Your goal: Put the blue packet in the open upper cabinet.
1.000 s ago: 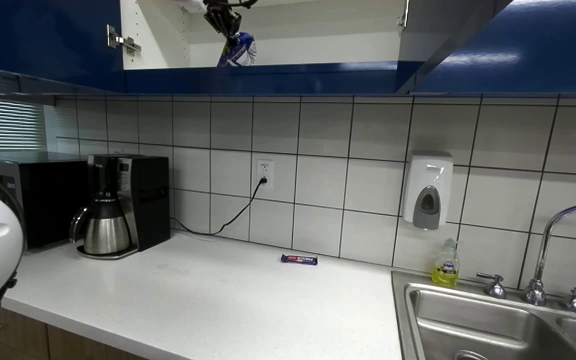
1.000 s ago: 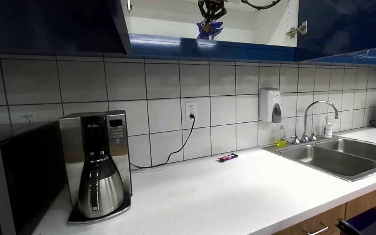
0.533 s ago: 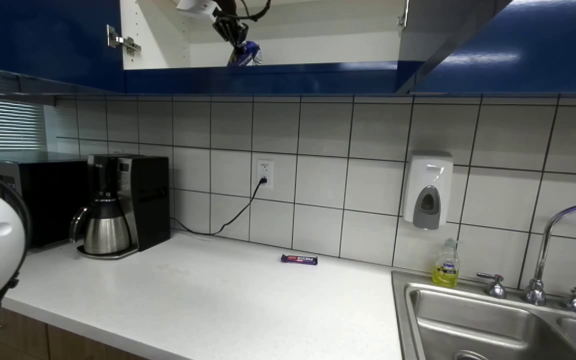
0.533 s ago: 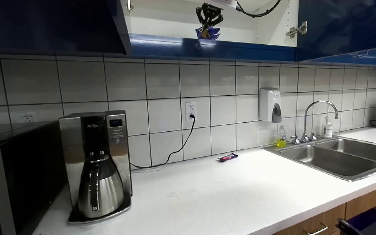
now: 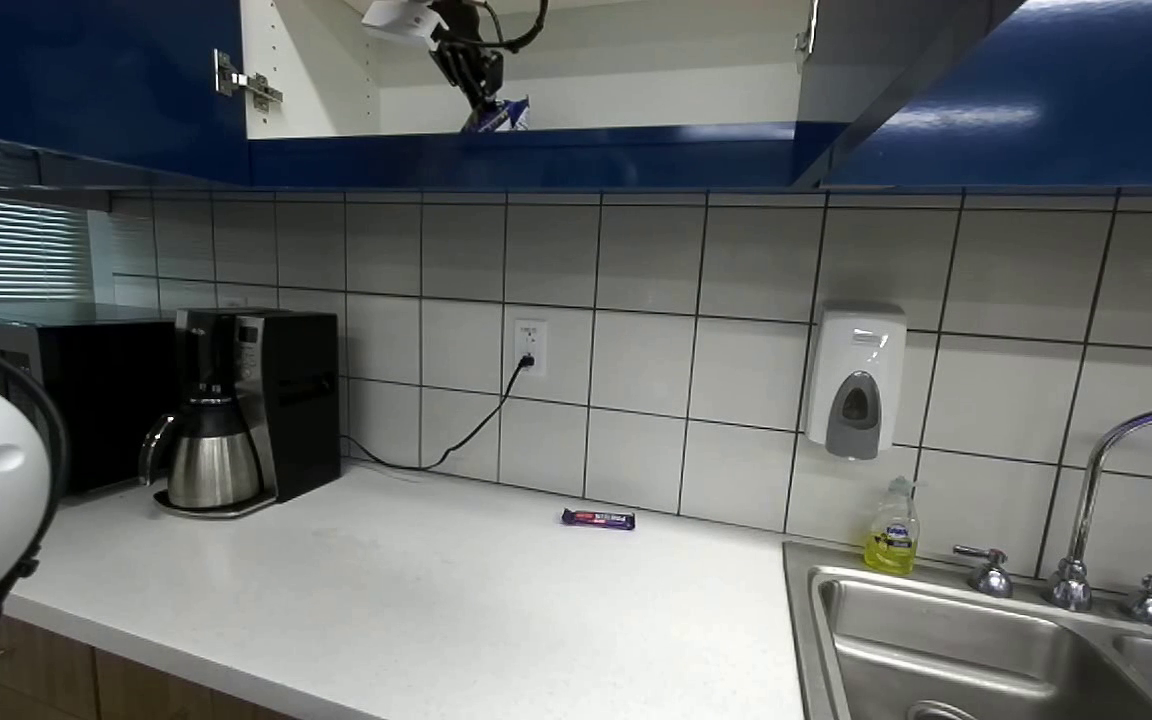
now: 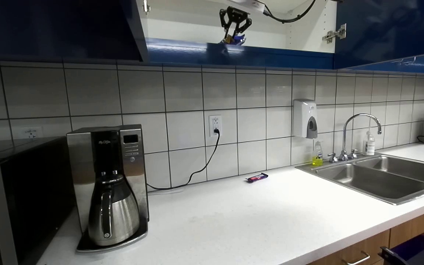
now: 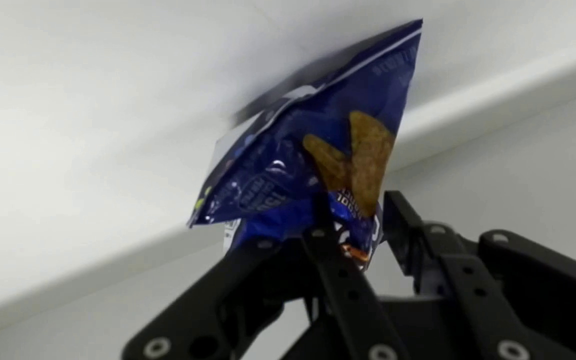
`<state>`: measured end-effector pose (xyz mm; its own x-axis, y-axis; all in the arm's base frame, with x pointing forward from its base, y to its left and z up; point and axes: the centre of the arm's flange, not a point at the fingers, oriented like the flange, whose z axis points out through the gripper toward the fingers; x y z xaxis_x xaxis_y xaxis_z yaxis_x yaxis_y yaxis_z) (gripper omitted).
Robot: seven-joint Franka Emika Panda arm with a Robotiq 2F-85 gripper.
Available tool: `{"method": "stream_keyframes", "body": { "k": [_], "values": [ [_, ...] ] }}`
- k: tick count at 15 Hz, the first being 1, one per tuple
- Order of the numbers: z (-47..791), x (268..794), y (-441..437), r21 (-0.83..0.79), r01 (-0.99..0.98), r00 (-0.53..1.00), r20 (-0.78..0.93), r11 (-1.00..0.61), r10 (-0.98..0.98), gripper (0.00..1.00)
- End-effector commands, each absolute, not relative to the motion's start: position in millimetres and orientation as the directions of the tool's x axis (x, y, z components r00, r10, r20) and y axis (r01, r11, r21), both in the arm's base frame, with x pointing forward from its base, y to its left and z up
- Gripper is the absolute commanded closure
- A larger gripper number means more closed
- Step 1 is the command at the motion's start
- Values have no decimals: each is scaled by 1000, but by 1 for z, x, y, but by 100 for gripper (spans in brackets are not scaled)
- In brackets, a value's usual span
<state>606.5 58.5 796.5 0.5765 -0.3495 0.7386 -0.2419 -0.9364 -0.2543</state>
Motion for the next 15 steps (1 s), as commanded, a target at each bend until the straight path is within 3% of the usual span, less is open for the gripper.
{"method": "stream_keyframes", "body": {
  "k": [1,5,6,15],
  "values": [
    [810,608,60,-261,-272,567,735,-926,-373,35],
    [812,602,59,-272,-273,558,737,-923,-382,5],
    [811,600,59,-273,-274,555,738,-922,-383,1],
    [822,570,62,-256,-255,541,761,-932,-357,0]
  ]
}}
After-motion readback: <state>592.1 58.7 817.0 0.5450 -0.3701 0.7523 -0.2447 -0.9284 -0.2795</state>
